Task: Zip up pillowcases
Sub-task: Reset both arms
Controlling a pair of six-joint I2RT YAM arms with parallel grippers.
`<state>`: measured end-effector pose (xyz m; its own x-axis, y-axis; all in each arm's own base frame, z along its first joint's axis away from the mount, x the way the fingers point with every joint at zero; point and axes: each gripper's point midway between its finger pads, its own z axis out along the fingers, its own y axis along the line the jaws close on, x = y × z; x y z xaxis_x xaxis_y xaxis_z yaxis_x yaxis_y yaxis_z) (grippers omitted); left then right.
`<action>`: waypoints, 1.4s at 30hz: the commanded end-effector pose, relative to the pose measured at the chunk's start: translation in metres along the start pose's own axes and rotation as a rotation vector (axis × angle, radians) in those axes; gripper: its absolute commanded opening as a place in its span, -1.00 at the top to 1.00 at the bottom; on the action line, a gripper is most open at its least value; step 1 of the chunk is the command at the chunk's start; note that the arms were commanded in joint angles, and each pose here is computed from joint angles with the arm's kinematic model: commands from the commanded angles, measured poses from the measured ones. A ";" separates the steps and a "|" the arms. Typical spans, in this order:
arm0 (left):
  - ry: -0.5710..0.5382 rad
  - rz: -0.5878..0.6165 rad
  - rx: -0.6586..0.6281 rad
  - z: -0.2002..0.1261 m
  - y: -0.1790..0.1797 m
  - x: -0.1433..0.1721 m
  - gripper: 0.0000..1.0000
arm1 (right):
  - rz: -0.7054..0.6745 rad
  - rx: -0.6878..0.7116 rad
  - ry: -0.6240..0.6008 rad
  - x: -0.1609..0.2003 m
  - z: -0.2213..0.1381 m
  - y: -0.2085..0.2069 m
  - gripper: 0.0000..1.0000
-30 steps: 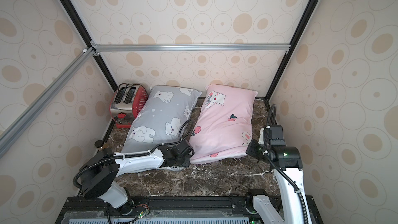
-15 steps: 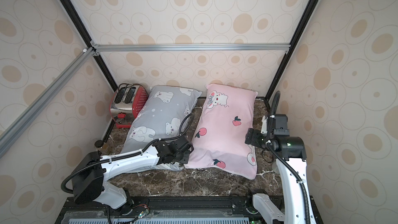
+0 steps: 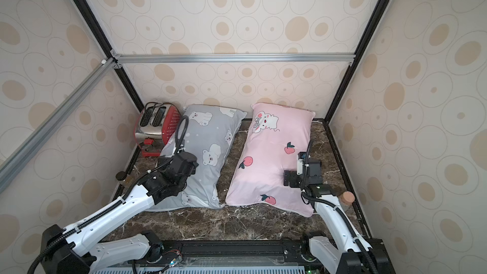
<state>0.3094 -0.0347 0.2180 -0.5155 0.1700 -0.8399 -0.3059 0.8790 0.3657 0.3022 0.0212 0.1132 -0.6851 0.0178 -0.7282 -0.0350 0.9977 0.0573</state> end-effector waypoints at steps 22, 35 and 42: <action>-0.112 -0.103 0.005 0.119 0.006 0.050 -0.99 | -0.110 0.049 -0.407 -0.043 0.072 -0.006 -0.99; -0.092 -0.199 0.069 0.157 0.017 0.062 -0.99 | -0.046 0.067 -0.336 -0.043 0.087 -0.020 -0.99; -0.107 -0.229 0.082 0.158 0.018 0.072 -0.99 | -0.052 0.069 -0.337 -0.045 0.088 -0.020 -1.00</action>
<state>0.3954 0.0584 0.1151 -0.3177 -0.0006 -0.9482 -0.3329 0.9364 0.1109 0.4018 0.0169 0.1081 -0.3171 -0.0027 -0.9484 -0.0412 0.9991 0.0110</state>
